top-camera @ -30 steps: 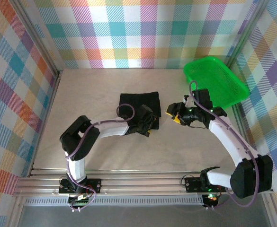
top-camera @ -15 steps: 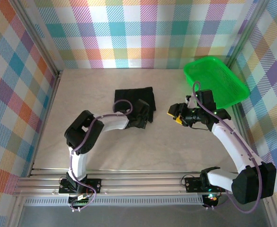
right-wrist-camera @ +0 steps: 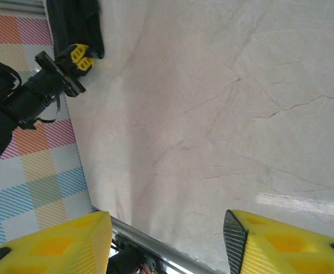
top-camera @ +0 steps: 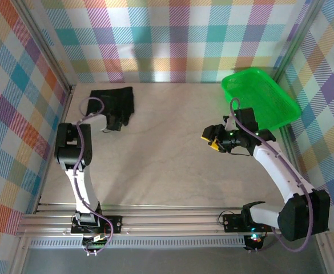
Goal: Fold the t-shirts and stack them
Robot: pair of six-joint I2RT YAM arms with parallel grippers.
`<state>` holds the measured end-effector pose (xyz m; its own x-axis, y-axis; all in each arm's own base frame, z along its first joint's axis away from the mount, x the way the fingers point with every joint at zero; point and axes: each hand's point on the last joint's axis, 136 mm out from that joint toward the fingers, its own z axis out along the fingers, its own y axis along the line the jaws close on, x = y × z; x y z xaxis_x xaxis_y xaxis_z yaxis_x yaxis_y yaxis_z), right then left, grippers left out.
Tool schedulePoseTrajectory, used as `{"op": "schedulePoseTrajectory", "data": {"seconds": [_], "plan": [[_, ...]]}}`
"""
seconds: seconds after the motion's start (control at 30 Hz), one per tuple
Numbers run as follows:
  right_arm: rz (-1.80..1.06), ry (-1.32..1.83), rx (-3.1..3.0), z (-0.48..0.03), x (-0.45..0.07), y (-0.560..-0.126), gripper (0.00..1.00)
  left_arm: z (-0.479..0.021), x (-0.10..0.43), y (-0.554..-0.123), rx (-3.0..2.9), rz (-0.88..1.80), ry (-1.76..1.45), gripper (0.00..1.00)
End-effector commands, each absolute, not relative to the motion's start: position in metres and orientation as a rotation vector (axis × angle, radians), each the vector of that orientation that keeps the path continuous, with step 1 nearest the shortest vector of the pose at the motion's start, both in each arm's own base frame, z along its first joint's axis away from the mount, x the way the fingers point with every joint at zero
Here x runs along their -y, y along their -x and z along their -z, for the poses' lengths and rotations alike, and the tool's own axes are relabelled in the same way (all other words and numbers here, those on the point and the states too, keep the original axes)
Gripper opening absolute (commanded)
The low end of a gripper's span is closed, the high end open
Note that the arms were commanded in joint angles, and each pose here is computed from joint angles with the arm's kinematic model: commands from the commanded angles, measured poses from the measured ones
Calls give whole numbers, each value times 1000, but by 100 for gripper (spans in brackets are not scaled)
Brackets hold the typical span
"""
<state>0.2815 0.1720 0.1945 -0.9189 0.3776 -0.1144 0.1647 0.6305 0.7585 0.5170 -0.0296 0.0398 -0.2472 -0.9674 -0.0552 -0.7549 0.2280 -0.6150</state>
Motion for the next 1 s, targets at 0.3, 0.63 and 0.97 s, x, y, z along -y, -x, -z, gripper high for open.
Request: {"op": "schedulePoseTrajectory", "data": {"seconds": [0.3, 0.63, 0.97], "plan": [[-1225, -382, -2530, -216, -179, -297, 54, -28, -34, -559, -2269, 558, 1397, 0], [-1303, -272, -2437, -236, -189, -307, 55, -34, -51, -534, -2334, 485, 1339, 0], [-1337, -164, -2208, -285, -190, -315, 64, -106, -47, -513, -2314, 482, 1186, 79]]}}
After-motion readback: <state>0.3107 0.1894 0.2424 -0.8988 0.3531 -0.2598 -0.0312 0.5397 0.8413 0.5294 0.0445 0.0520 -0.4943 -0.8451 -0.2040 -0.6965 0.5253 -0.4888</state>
